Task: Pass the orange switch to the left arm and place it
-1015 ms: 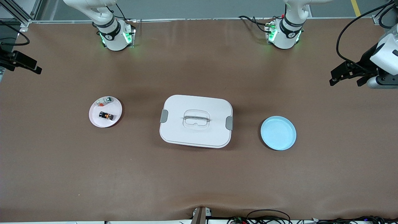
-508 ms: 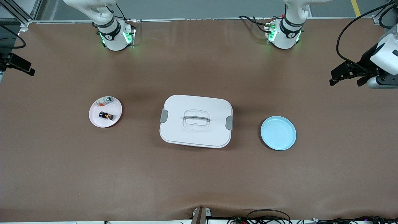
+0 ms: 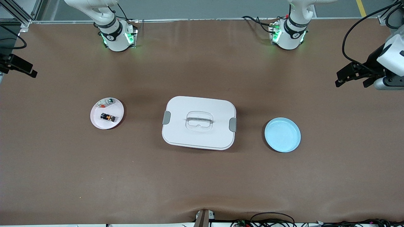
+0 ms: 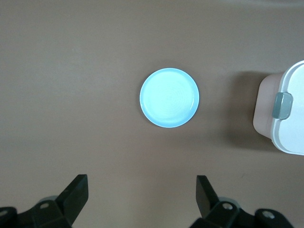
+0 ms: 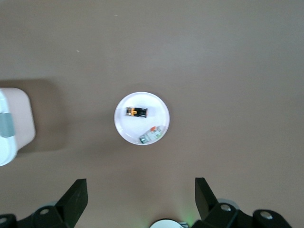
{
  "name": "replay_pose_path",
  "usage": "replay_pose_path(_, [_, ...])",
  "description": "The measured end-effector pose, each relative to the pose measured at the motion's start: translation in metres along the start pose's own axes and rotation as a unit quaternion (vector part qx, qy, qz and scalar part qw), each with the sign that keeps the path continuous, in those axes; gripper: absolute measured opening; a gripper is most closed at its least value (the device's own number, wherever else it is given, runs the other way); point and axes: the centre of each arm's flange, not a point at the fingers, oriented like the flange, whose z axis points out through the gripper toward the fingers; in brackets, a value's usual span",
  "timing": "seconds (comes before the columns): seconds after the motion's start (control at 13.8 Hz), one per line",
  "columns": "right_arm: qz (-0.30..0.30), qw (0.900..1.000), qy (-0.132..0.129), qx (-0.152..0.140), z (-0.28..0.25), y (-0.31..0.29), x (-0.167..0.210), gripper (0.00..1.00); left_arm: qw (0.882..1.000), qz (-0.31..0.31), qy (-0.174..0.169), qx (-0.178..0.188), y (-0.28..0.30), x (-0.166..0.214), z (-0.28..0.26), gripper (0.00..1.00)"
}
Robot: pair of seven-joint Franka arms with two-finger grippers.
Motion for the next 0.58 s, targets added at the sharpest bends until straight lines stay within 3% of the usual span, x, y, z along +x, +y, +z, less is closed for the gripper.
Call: replay_pose_path(0.58, [-0.002,1.0,0.003,0.005,-0.0013,-0.0023,0.0003,1.0,1.0,-0.006,0.0,0.0,-0.0069,0.0005,-0.0003,1.0])
